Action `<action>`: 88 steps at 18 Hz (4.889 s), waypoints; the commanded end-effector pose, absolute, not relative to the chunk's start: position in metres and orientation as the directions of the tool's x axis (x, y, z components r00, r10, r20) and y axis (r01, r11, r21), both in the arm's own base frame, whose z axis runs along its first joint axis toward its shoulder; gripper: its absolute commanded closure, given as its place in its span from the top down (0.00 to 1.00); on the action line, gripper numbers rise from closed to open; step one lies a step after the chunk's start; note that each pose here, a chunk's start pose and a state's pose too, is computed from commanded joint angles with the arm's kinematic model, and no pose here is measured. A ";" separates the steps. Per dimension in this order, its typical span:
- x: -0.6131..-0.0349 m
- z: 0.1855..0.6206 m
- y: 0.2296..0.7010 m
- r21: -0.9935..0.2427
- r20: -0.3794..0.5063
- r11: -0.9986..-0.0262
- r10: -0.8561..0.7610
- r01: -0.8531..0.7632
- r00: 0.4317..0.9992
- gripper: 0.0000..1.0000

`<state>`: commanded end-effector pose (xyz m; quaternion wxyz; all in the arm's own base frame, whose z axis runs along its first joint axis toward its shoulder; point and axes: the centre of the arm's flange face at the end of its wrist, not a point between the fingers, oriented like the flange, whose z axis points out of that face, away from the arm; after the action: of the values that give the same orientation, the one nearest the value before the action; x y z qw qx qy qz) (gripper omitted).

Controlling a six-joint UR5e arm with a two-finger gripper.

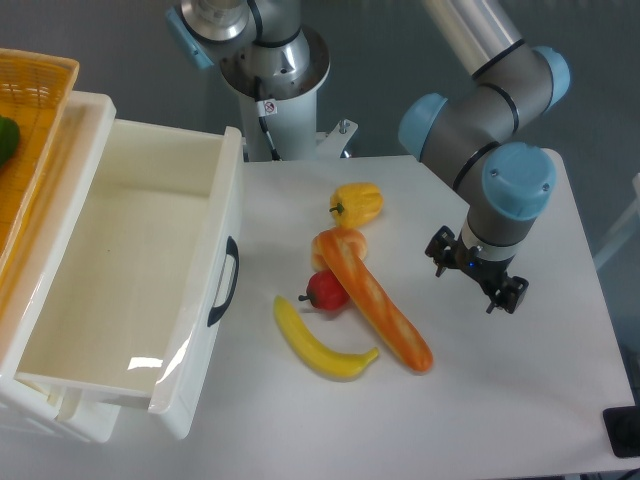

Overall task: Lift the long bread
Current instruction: 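Move the open gripper over the long orange bread and lower it, then close the gripper around the middle of the long bread, then lift the grasped long bread up off the table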

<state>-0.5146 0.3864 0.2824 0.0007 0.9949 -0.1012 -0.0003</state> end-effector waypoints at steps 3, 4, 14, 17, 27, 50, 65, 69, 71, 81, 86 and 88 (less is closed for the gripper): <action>-0.502 0.285 0.387 0.010 -0.001 -0.998 -0.056 -0.056 0.998 1.00; -0.496 0.284 0.394 0.008 0.003 -1.000 0.012 0.012 1.000 1.00; -0.501 0.257 0.445 0.010 0.033 -0.853 0.522 0.522 0.853 1.00; -0.505 0.247 0.462 0.013 0.037 -0.771 0.637 0.637 0.770 1.00; -0.492 0.219 0.478 0.059 0.036 -0.715 0.699 0.697 0.714 1.00; -0.488 0.194 0.481 0.105 0.000 -0.719 0.691 0.687 0.723 0.79; -0.497 0.214 0.478 0.076 -0.012 -0.762 0.644 0.643 0.765 0.00; -0.510 0.232 0.473 0.042 -0.019 -0.769 0.638 0.638 0.770 0.00; -0.518 0.242 0.472 0.023 -0.023 -0.772 0.635 0.635 0.772 0.00; -0.528 0.289 0.442 0.041 0.016 -0.931 0.363 0.362 0.932 0.00; -0.535 0.305 0.437 0.029 0.032 -0.976 0.218 0.217 0.975 0.00; -0.538 0.317 0.430 0.015 0.027 -0.990 0.143 0.142 0.989 0.00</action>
<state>-0.5378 0.4296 0.3172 0.0067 0.9973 0.0714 0.0139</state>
